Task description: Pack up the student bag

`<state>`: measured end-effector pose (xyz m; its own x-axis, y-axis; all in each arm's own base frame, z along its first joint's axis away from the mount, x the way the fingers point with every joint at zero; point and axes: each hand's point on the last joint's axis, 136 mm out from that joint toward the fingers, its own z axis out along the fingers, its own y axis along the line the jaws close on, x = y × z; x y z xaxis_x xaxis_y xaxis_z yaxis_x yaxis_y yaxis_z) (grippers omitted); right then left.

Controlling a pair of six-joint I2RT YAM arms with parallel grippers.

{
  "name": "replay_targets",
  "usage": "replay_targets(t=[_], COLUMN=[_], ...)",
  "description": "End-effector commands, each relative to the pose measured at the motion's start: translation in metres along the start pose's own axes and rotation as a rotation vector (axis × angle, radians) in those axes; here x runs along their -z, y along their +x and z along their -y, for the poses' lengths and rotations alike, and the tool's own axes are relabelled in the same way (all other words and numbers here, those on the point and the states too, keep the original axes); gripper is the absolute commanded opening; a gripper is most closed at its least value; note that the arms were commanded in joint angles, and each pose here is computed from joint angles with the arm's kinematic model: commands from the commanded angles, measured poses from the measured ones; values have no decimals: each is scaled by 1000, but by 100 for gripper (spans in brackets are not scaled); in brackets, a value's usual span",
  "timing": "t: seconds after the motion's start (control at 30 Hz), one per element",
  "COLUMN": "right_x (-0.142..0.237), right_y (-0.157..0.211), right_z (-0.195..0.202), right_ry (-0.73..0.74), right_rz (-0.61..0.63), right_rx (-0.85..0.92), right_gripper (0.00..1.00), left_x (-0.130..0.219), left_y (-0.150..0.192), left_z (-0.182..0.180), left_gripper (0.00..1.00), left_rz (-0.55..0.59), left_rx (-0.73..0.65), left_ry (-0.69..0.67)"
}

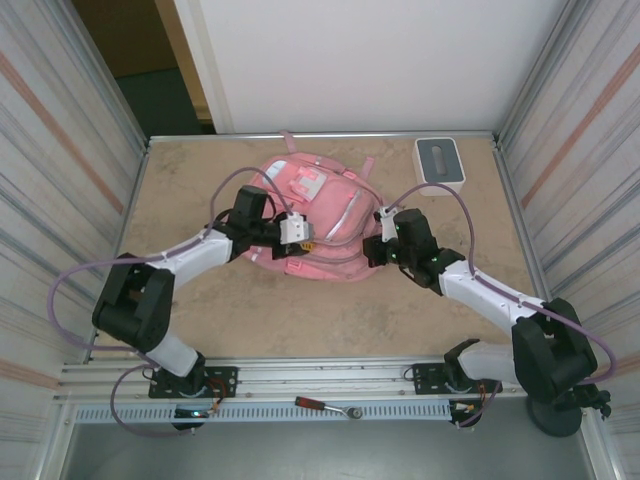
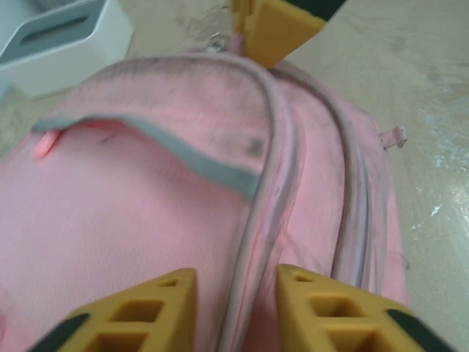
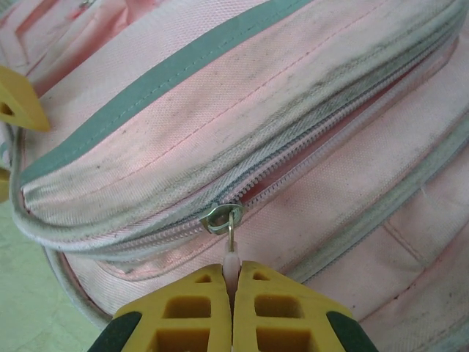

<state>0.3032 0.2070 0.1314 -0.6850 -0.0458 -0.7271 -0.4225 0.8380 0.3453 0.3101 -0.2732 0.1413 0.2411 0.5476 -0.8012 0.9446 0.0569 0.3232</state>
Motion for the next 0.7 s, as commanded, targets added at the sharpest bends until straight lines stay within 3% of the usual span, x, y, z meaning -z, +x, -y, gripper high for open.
replay_targets(t=[0.0,0.13,0.33,0.53,0.67], right_x=[0,0,4,5,6], right_y=[-8,-7,-7,-6,-4], right_z=[-8,-18,-21,-22,-17], right_ry=[-11,-32,-35,-44,-28], right_rz=[24,25,44,47,48], right_rx=[-24,-21,-16,-18,-18], right_gripper=[0,0,0,0,0], left_x=[16,13,-19,-53,-62], left_y=[-13,-39,-51,-52,-50], left_z=[2,17,25,9,3], left_gripper=[47,63,65,58,42], left_rz=[4,0,-103,-182,-193], left_rx=[-4,-95,-206,-270,-277], left_ry=[-64,-100,-92,-93,-88])
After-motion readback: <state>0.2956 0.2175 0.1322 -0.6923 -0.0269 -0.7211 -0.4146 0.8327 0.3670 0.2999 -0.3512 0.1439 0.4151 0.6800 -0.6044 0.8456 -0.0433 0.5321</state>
